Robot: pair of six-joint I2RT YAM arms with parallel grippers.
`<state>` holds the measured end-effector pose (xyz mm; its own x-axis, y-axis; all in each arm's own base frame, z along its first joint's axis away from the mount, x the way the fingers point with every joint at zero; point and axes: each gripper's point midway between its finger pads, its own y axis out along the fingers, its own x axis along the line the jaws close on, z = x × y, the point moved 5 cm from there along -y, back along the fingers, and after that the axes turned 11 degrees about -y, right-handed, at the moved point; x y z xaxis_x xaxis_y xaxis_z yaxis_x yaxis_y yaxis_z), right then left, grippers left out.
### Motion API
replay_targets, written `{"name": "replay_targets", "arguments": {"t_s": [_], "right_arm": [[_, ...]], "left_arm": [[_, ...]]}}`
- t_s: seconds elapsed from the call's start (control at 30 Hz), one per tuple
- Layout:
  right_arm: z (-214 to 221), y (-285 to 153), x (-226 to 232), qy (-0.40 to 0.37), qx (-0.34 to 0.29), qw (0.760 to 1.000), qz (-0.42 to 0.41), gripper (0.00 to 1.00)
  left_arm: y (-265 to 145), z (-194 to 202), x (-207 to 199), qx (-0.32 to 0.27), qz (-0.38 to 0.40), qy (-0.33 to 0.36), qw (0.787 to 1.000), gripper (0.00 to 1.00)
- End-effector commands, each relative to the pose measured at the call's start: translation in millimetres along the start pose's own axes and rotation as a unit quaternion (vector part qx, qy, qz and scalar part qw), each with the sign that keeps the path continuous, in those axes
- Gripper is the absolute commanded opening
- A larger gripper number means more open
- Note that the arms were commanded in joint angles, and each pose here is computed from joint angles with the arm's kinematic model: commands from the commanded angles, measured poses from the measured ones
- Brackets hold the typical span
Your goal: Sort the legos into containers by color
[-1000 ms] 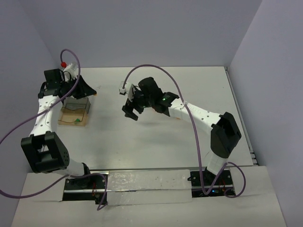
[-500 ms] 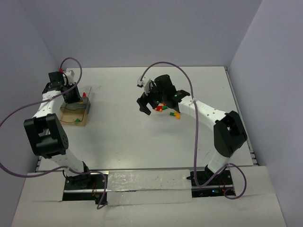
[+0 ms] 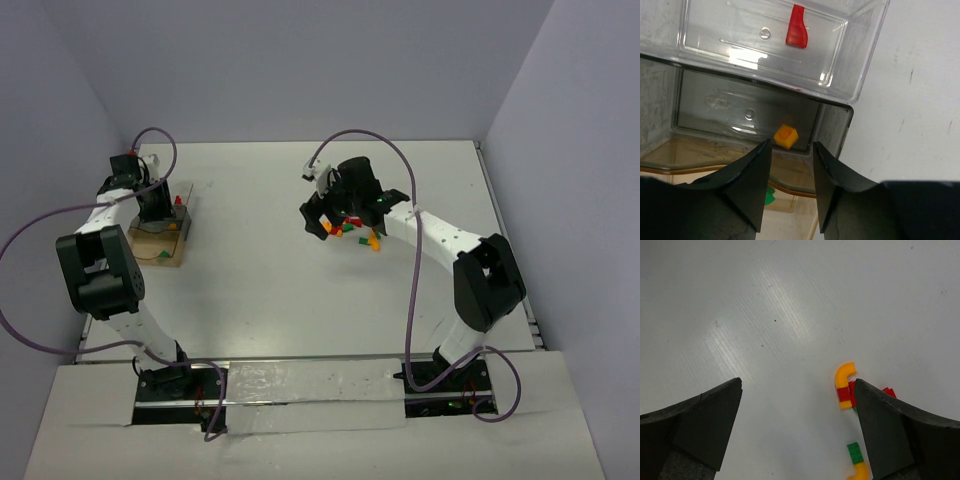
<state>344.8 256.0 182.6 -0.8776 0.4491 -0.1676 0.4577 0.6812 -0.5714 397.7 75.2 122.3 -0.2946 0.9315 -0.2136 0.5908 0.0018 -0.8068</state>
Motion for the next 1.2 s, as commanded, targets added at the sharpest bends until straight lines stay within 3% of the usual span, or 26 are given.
{"name": "replay_targets", "arguments": {"t_s": [0.0,0.2,0.33,0.5,0.6,0.7,0.8,1.17], "right_arm": [[-19.0,-16.4,-10.6,-0.003,-0.034,0.999,0.031,1.0],[-14.0,-29.2,-28.6,0.016,-0.026,0.998,0.058,0.99],[3.9,-42.9,-41.2,0.024,0.005,0.996,0.081,0.95],[45.8,-60.3,-61.4,0.048,0.073,0.989,0.117,0.86],[67.4,-69.0,-68.6,0.06,0.105,0.985,0.126,0.75],[87.6,-76.4,-66.4,0.037,0.131,0.984,0.112,0.6],[103.1,-78.0,-64.8,0.008,0.159,0.983,0.094,0.53],[107.8,-51.1,-68.8,-0.029,0.19,0.981,0.005,0.46]], "left_arm": [[-6.1,-32.7,-5.6,-0.051,0.007,0.003,0.999,0.5],[-26.7,-49.6,-16.0,-0.073,0.025,0.001,0.997,0.55],[-65.0,-60.8,-41.3,-0.114,0.073,0.022,0.99,0.54],[-97.2,-45.7,-89.8,-0.143,0.12,0.079,0.979,0.54],[-102.2,-29.1,-113.5,-0.14,0.137,0.107,0.975,0.54],[-108.0,-16.6,-133.4,-0.134,0.165,0.127,0.969,0.54],[-105.9,-11.0,-138.5,-0.12,0.177,0.127,0.969,0.54],[-100.5,-0.6,-145.5,-0.094,0.203,0.131,0.966,0.53]]}}
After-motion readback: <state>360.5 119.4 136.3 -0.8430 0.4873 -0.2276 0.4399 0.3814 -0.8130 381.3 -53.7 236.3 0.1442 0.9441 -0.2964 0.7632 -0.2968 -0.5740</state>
